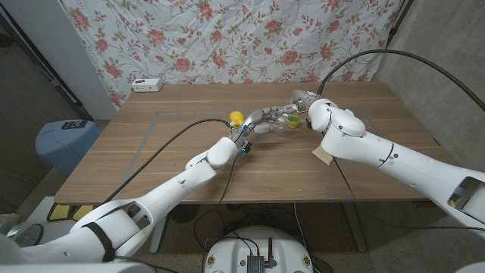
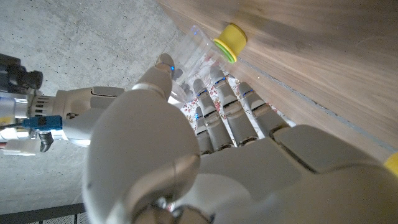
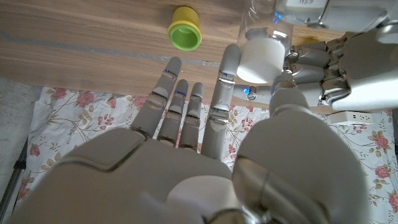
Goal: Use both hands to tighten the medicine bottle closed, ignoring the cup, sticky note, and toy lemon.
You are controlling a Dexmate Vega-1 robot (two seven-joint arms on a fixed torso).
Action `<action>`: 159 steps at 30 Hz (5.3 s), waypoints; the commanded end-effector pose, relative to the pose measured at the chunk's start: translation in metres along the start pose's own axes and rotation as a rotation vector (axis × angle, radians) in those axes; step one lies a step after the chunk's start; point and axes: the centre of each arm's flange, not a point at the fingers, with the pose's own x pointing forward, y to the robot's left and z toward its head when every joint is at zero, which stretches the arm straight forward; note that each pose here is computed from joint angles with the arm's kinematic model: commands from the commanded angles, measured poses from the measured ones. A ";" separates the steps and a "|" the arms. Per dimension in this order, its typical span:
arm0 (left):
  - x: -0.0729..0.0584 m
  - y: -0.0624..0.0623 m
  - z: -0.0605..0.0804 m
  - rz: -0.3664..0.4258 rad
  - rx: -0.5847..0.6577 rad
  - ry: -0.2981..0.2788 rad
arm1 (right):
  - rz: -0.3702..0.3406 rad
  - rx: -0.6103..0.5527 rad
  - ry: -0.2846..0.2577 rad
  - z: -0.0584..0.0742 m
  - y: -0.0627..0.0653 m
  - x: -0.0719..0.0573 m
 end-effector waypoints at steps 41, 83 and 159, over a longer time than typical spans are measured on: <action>-0.009 0.000 0.001 0.013 0.005 0.003 | -0.003 -0.020 0.022 -0.005 -0.010 -0.015; -0.051 0.036 -0.002 0.125 0.015 0.012 | -0.122 0.158 -0.049 -0.016 -0.001 -0.022; -0.137 0.070 -0.022 0.159 0.048 0.138 | -0.336 0.869 -0.294 -0.055 0.057 -0.006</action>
